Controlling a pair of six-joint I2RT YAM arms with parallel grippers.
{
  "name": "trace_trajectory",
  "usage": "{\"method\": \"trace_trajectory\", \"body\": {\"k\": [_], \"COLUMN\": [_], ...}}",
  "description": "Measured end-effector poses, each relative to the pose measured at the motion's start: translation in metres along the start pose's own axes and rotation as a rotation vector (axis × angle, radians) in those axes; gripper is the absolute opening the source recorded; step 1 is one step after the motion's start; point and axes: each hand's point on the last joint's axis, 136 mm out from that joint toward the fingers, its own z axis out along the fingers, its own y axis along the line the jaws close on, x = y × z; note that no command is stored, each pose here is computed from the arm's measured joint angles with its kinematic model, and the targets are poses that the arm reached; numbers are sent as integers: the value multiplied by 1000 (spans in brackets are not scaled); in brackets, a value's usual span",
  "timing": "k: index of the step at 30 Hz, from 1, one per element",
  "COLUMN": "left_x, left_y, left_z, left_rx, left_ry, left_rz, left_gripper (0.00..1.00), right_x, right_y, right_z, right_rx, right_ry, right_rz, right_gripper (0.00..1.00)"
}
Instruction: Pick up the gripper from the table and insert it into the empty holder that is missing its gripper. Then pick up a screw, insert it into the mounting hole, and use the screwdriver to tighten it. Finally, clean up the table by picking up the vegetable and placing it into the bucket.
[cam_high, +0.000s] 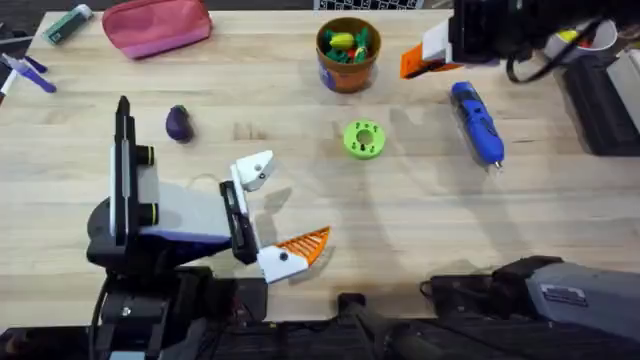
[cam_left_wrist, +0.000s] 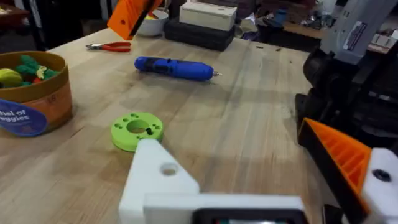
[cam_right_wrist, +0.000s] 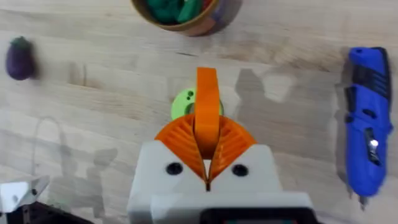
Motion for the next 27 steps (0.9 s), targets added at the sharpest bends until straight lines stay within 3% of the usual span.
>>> {"method": "trace_trajectory", "body": {"k": [10, 19, 27], "left_x": [0, 0, 0], "left_y": [0, 0, 0], "left_z": [0, 0, 0], "left_rx": [-1, -1, -1], "left_ry": [0, 0, 0], "left_rz": [0, 0, 0], "left_gripper": [986, 986, 985], "right_x": [29, 37, 52], "right_y": [22, 57, 86], "right_z": [17, 15, 0], "right_rx": [-273, -671, -974], "right_ry": [-92, -105, -98], "right_rz": [58, 109, 72], "right_gripper": [12, 11, 11]}}
